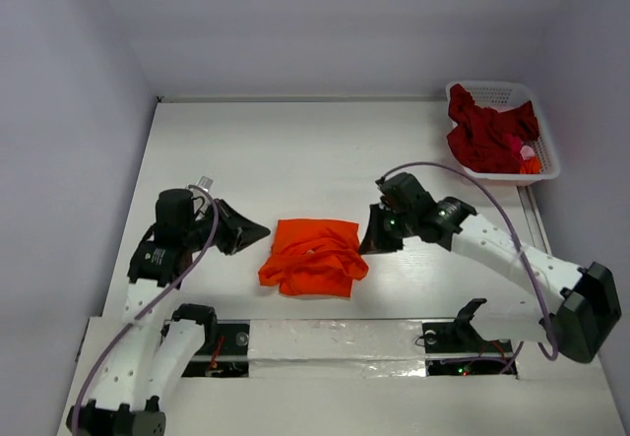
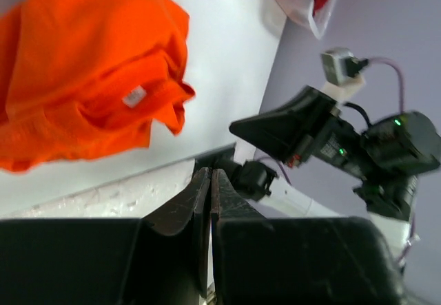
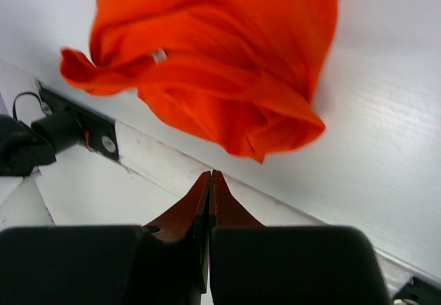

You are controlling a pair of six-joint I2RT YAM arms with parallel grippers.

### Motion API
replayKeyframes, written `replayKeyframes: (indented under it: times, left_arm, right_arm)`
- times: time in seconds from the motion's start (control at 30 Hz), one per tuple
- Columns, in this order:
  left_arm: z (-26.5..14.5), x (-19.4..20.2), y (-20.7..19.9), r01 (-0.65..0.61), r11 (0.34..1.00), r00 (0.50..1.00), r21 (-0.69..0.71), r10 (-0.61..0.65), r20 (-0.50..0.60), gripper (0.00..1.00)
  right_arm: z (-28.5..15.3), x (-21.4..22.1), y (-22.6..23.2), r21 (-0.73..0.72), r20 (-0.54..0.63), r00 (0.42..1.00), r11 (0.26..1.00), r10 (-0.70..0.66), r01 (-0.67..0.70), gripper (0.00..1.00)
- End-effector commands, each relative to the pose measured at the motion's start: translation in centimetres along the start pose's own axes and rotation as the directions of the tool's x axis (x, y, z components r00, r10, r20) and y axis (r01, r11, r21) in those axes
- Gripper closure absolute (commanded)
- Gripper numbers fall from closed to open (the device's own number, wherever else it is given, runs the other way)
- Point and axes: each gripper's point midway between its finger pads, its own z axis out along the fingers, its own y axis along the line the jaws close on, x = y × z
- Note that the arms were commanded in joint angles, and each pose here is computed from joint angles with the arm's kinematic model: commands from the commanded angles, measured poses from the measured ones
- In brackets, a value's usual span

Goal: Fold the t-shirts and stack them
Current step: Fold the long partially folded tshirt into a neat square

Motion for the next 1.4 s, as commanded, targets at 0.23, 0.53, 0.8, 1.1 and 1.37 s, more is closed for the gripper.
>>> replayKeyframes:
  times: [0.23, 0.53, 0.8, 1.1, 1.37]
  left_arm:
    - [6.5, -7.1, -0.2, -0.112, 0.994, 0.988, 0.000, 0.112, 0.108, 1.00]
    - [10.9, -5.0, 2.3, -0.103, 0.994, 0.995, -0.029, 0.103, -0.003, 1.00]
    - [15.0, -0.2, 4.7, -0.136, 0.985, 0.983, -0.103, 0.121, -0.141, 1.00]
    - [16.5, 0.5, 8.0, -0.110, 0.979, 0.982, -0.172, 0.080, -0.172, 1.00]
    - [18.6, 0.9, 10.8, -0.082, 0.971, 0.977, -0.226, 0.034, -0.209, 1.00]
  right_arm:
    - [6.6, -6.2, 4.2, 0.005, -0.015, 0.996, 0.996, -0.090, 0.090, 1.00]
    - [8.3, -5.2, 2.9, 0.031, -0.068, 0.995, 0.997, -0.066, 0.068, 1.00]
    - [7.9, -4.1, 1.4, 0.058, -0.070, 0.996, 0.996, -0.061, 0.065, 1.00]
    - [8.2, -2.5, 1.0, 0.048, -0.081, 0.996, 0.998, -0.043, 0.047, 1.00]
    - [8.4, -0.8, 2.6, 0.081, -0.095, 0.986, 0.986, -0.136, 0.144, 1.00]
